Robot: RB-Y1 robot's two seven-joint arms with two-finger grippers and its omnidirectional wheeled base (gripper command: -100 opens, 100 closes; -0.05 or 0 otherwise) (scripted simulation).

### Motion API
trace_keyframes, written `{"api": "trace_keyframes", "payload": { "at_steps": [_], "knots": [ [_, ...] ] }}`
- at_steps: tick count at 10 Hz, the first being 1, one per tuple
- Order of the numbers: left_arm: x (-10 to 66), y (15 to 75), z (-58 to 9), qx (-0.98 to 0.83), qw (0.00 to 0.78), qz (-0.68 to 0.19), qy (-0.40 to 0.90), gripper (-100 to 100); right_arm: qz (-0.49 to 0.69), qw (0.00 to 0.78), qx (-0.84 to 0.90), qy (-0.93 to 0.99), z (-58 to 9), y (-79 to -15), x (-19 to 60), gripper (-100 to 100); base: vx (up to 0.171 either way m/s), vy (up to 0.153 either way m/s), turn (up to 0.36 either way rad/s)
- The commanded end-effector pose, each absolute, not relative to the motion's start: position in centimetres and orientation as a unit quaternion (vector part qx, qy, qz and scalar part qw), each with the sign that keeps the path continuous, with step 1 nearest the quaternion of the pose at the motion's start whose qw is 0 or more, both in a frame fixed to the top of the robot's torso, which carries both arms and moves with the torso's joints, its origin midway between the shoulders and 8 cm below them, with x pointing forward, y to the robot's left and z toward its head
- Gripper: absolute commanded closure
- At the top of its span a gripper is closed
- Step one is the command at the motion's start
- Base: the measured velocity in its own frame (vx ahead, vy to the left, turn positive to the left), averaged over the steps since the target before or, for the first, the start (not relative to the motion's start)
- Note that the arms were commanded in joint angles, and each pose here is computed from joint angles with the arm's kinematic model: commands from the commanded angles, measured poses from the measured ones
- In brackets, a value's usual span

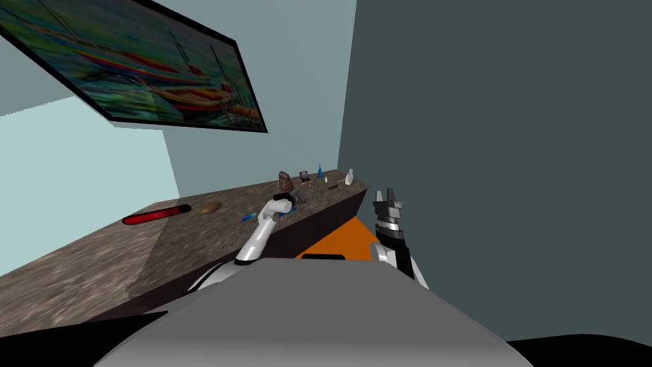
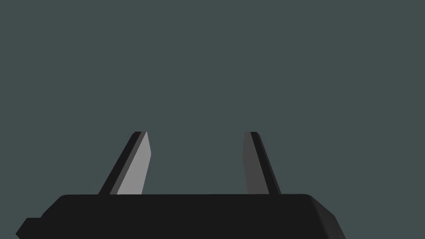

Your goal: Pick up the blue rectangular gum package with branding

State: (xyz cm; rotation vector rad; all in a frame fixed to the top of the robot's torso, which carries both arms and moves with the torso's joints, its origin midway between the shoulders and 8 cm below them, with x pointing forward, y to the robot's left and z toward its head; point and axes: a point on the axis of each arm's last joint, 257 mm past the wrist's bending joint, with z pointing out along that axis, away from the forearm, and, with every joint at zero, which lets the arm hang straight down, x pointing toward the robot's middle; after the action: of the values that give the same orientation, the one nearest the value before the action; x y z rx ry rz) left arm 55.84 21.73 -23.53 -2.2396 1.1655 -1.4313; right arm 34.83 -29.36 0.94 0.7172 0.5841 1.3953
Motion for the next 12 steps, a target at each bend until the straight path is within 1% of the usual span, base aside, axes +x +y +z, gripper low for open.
{"api": "trace_keyframes", "payload": {
  "at_steps": [1, 5, 12],
  "knots": [
    [55.8, 21.6, -24.6, -0.779, 0.106, -0.469, 0.402, -100, 0.619, 0.670, 0.318, 0.259, 0.9, -29.4, 34.8, 0, -0.044, 0.084, -0.088],
    [54.9, 21.7, -26.4, -0.799, 0.087, -0.430, 0.412, -100, 0.619, 0.670, 0.318, 0.259, 0.9, -29.4, 34.8, 0, -0.017, 0.059, -0.051],
    [53.1, 22.4, -29.6, -0.835, 0.049, -0.341, 0.428, -100, 0.619, 0.670, 0.318, 0.259, 0.9, -29.4, 34.8, 0, -0.026, 0.081, -0.072]
  ]
}}
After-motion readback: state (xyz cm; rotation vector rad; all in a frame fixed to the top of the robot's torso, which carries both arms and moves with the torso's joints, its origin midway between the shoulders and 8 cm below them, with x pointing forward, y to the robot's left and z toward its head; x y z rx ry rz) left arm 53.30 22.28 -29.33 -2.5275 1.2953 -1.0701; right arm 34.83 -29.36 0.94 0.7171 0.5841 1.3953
